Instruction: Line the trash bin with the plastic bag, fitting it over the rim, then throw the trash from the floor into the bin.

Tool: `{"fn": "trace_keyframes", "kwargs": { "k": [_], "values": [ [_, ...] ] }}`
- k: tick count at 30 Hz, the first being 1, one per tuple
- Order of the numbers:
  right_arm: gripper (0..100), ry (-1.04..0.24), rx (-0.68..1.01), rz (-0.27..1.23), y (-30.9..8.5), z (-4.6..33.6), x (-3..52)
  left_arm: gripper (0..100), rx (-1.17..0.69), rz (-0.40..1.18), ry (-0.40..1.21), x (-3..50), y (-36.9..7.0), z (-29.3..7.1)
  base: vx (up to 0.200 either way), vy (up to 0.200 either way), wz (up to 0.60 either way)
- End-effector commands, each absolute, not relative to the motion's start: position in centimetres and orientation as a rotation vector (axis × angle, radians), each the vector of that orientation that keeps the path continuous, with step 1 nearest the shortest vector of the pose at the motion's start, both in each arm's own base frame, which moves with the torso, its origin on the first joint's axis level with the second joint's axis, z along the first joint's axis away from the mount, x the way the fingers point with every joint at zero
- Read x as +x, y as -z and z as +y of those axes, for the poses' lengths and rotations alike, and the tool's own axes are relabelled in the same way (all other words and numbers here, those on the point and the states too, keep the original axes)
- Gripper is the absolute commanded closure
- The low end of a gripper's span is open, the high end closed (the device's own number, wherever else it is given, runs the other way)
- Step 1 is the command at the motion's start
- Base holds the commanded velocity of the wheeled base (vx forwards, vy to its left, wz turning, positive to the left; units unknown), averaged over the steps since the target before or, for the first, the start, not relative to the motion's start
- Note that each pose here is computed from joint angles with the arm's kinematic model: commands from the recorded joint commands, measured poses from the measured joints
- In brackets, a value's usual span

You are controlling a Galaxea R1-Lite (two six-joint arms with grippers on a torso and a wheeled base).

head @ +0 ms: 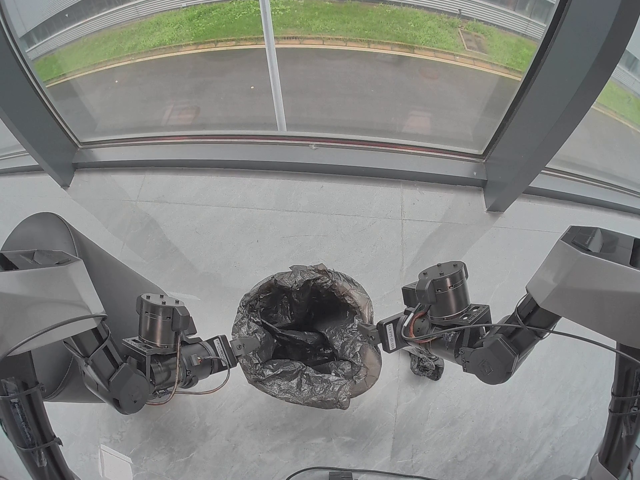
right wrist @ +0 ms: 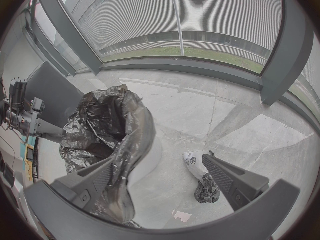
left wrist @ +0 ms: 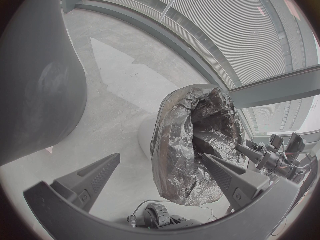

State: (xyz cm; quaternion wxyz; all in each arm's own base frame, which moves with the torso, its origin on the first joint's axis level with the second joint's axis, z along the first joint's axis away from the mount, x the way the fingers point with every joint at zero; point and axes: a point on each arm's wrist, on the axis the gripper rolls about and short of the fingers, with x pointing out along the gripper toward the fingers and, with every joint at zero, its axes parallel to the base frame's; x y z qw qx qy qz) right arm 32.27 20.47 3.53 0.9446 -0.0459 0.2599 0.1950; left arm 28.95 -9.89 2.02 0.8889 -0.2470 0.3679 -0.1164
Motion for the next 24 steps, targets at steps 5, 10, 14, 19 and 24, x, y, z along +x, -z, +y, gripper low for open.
{"fn": "trace_keyframes", "kwargs": {
  "k": [5, 10, 14, 19, 24],
  "values": [
    [0, -0.36, -0.099, 0.573, -1.6, 19.0, 32.9, 0, -0.507, 0.794, 0.235, 28.8, -1.0, -10.0, 0.0, 0.0, 0.0],
    [0, -0.355, -0.1, 0.59, -1.5, 18.6, 32.3, 0, -0.507, 0.794, 0.235, 28.9, -0.9, -10.0, 0.0, 0.0, 0.0],
    [0, -0.358, -0.104, 0.585, -2.0, 18.4, 31.9, 0, -0.508, 0.798, 0.235, 28.9, -0.8, -10.0, 0.0, 0.0, 0.0],
    [0, -0.361, -0.095, 0.554, -3.4, 18.2, 31.7, 0, -0.508, 0.797, 0.233, 28.9, -0.8, -10.0, 0.0, 0.0, 0.0],
    [0, -0.362, -0.101, 0.556, -3.7, 18.1, 31.1, 0, -0.509, 0.793, 0.235, 28.9, -0.9, -10.0, 0.0, 0.0, 0.0]
  ]
}}
